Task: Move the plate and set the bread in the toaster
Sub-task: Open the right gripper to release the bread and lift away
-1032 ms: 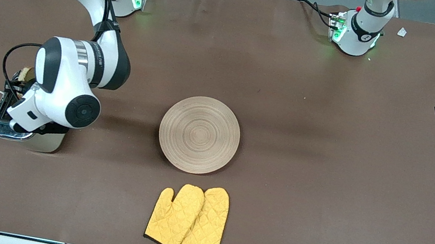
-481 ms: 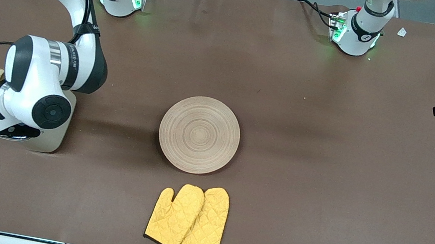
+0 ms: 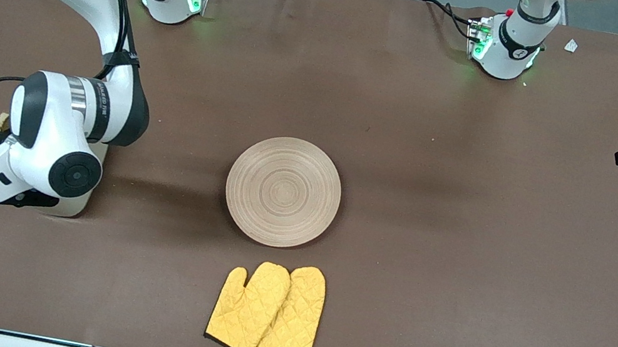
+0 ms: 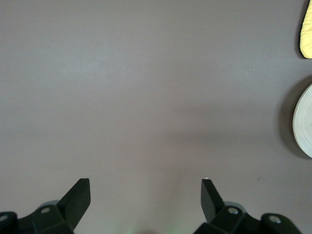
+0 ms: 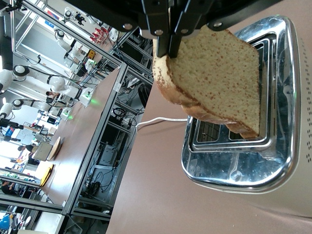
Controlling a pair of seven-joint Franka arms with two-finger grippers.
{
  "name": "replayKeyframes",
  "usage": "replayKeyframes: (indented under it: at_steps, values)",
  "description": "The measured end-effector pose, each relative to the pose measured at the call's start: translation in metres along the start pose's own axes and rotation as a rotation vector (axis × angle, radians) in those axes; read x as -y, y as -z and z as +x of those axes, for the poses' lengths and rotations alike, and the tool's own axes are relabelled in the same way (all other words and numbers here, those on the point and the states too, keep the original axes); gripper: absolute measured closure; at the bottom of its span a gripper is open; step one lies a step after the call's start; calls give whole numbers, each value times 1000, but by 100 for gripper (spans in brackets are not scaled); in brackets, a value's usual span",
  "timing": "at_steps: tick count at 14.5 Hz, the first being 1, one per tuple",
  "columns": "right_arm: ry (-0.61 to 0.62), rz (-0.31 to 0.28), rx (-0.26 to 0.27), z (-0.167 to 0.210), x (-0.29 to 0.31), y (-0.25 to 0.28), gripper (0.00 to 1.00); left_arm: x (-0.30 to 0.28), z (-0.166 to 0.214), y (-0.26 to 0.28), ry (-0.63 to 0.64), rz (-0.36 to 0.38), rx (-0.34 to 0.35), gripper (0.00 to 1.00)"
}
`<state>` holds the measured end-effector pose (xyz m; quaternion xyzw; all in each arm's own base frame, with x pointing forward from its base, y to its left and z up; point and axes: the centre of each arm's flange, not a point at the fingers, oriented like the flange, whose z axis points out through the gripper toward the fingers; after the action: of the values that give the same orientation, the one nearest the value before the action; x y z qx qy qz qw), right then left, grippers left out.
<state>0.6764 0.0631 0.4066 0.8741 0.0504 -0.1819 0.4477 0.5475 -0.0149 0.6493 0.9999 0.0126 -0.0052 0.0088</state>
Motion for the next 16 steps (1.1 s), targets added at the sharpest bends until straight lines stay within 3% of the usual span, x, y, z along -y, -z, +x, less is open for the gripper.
replayKeyframes:
  at_steps: [13,14,16]
  values:
    - [16,21,-12,18,9,-26,97,-2,0,0,-4,0,0,0]
    - [20,23,-8,19,13,-27,95,-2,0,0,-4,0,0,0]
    - [23,22,-4,21,15,-29,77,-2,0,0,-4,0,0,0]
